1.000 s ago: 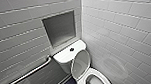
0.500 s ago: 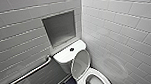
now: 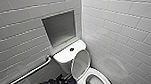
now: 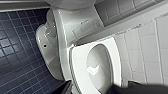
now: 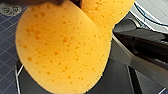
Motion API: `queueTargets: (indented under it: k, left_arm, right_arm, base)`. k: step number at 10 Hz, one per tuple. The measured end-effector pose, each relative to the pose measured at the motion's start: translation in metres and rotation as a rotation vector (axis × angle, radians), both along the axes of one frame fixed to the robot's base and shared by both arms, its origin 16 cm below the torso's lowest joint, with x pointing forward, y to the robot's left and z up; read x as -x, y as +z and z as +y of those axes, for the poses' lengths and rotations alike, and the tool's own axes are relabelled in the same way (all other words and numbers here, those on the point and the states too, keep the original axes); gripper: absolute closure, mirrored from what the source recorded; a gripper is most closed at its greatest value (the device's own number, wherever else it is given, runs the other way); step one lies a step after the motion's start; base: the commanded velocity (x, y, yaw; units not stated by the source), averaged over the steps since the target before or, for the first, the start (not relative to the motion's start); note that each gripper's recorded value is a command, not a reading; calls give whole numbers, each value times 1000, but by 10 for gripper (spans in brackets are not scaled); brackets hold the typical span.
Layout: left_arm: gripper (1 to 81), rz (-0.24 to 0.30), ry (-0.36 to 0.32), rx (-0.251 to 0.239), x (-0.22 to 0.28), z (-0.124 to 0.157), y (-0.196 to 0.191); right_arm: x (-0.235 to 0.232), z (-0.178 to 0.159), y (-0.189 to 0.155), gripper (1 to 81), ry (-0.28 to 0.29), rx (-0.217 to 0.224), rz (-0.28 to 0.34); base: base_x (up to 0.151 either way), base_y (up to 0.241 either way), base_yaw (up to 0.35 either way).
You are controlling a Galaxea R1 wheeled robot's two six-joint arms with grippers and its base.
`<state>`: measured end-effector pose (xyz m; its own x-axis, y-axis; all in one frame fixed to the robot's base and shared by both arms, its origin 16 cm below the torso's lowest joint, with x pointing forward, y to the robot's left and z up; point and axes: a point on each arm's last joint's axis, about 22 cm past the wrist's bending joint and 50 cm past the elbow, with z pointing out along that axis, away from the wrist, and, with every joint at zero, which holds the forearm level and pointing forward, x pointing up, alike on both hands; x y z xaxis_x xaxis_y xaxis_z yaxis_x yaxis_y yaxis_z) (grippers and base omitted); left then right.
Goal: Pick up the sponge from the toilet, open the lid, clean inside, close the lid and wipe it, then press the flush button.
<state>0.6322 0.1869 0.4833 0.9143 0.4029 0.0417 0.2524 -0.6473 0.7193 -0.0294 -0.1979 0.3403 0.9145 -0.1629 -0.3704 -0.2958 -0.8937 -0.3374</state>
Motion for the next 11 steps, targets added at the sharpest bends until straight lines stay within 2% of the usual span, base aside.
queueTargets:
  k: [1, 3, 6, 8, 9, 10, 11]
  left_arm:
    - [10, -1, 24, -2, -13, 4, 3]
    - [10, -42, 82, -14, -59, 20, 23]
    - [10, -77, 160, -25, -107, 45, 48]
    - [10, -105, 183, -29, -129, 53, 63]
    - [10, -104, 174, -19, -130, 42, 64]
    - [10, -102, 153, 3, -129, 19, 64]
    - [10, -109, 105, 24, -126, -7, 67]
  right_arm:
    - [0, -3, 0, 811, 1, 3, 0]
    - [-1, -5, 0, 811, 1, 5, -2]
    - [-2, 12, 6, 811, -12, -32, 0]
    - [-4, 9, 10, 811, -14, -40, 0]
    - [-5, 7, 10, 811, -13, -41, -2]
    - [-11, 7, 8, 811, -14, -41, -7]
    - [-15, 8, 7, 811, -14, -42, -14]
  base:
    - [0, 0, 0]
    - [0, 0, 0]
    - [0, 0, 0]
    - [0, 0, 0]
    - [0, 0, 0]
    - [0, 0, 0]
    - [0, 0, 0]
